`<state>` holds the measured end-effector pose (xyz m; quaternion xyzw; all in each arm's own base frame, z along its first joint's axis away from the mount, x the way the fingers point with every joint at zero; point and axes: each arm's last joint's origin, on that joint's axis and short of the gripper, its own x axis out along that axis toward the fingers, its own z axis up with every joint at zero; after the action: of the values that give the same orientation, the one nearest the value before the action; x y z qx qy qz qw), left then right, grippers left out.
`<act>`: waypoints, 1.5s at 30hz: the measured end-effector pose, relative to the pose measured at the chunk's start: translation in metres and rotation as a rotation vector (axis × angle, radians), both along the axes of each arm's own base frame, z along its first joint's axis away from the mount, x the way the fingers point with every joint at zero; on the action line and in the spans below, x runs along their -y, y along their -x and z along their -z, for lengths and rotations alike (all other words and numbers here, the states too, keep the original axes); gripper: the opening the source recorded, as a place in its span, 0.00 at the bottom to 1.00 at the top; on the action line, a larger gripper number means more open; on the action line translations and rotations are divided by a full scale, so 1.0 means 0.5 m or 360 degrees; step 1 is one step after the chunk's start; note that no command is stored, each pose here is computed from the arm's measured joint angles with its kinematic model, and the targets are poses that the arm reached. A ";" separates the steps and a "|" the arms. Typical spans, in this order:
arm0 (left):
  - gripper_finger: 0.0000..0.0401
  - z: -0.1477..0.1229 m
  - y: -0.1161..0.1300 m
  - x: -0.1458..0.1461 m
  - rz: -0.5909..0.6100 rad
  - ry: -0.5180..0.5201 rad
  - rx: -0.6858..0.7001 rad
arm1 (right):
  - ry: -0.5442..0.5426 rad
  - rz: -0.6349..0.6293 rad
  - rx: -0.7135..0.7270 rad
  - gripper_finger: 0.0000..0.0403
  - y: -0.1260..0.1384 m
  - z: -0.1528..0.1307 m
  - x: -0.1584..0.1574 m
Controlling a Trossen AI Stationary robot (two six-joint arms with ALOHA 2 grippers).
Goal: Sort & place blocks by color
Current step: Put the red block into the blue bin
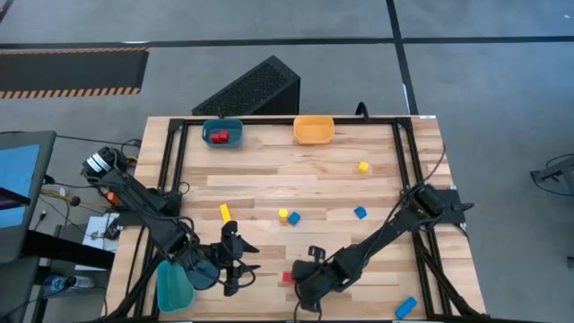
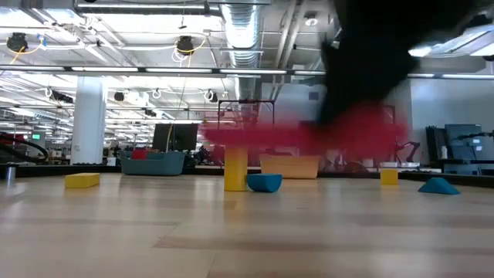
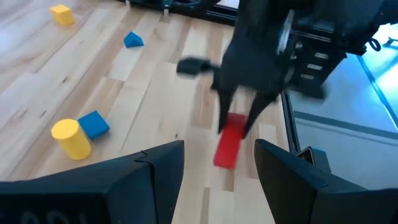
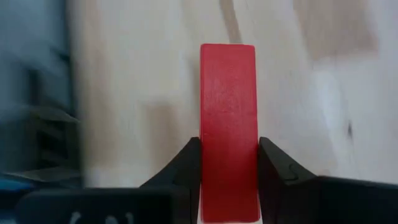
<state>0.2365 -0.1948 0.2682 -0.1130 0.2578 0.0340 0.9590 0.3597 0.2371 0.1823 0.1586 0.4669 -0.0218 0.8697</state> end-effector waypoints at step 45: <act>0.45 -0.083 -0.054 -0.040 0.0669 -0.0328 0.0490 | -0.1233 -0.0161 0.1051 0.25 0.070 -0.139 0.139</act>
<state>0.2637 -0.1749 0.3099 0.0373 0.1220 -0.1572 0.9793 0.3246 0.1674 0.2517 0.4449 0.1481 0.2463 0.8482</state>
